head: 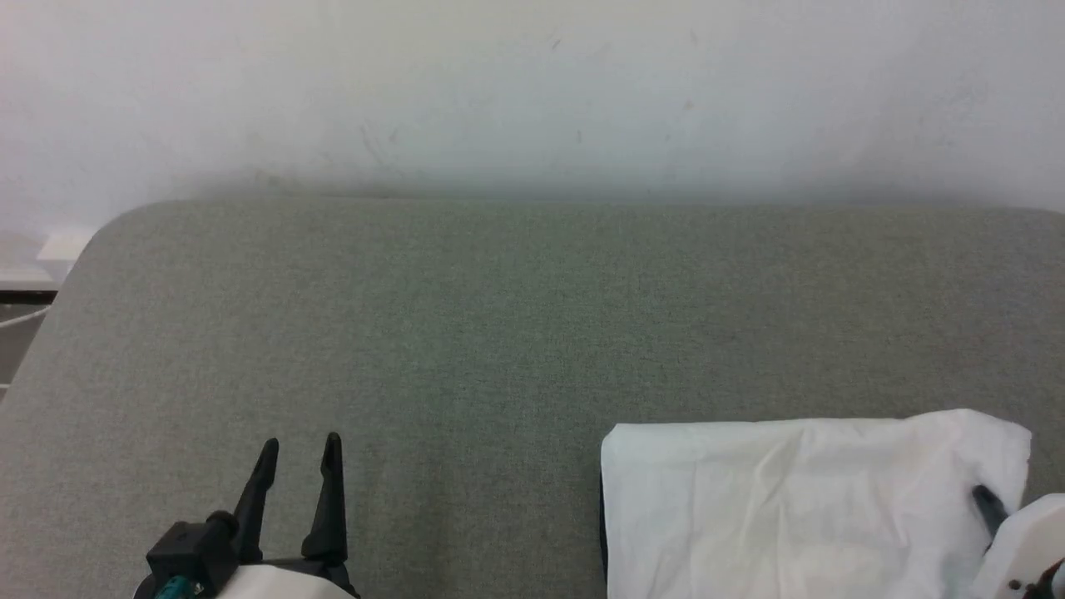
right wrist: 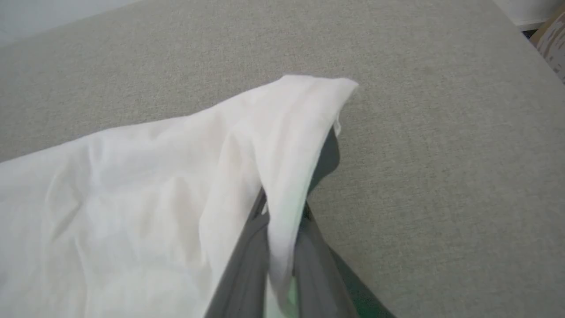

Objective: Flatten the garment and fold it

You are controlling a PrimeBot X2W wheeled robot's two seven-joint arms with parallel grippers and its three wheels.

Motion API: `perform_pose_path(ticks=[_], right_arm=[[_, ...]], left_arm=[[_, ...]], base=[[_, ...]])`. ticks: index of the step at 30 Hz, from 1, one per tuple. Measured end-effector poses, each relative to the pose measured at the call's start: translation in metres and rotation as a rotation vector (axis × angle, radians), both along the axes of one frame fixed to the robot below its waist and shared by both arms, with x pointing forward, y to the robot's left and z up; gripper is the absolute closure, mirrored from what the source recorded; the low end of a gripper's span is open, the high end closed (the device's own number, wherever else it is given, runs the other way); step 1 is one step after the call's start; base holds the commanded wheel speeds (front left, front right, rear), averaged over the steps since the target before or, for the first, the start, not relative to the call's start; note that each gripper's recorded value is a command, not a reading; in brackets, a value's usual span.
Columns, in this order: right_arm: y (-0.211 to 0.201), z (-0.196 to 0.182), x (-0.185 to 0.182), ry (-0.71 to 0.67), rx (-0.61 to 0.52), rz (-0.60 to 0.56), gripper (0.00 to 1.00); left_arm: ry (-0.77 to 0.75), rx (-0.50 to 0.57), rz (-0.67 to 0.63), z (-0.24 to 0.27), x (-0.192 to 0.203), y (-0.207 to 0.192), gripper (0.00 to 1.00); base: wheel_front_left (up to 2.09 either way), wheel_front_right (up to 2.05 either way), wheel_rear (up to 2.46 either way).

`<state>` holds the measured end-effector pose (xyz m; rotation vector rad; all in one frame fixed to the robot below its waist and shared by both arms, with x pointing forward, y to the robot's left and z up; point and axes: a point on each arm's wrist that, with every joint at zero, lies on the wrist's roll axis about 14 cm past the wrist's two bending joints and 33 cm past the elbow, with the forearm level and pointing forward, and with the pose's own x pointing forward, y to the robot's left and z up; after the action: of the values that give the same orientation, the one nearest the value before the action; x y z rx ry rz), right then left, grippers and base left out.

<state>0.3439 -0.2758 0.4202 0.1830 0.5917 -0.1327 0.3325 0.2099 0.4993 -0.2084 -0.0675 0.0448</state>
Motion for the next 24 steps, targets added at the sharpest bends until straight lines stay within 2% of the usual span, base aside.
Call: perform_pose_path(ticks=[14, 24], right_arm=[[0.118, 0.038, -0.019, -0.037, 0.192, 0.297, 1.0], [0.199, 0.046, -0.018, -0.042, 0.256, 0.516, 1.0]], left_arm=[[-0.027, -0.004, 0.019, 0.006, -0.016, 0.005, 0.0], [-0.009, -0.002, 0.056, 0.001, -0.023, 0.015, 0.0]], base=[[0.0, 0.0, 0.0], [0.0, 0.0, 0.0]])
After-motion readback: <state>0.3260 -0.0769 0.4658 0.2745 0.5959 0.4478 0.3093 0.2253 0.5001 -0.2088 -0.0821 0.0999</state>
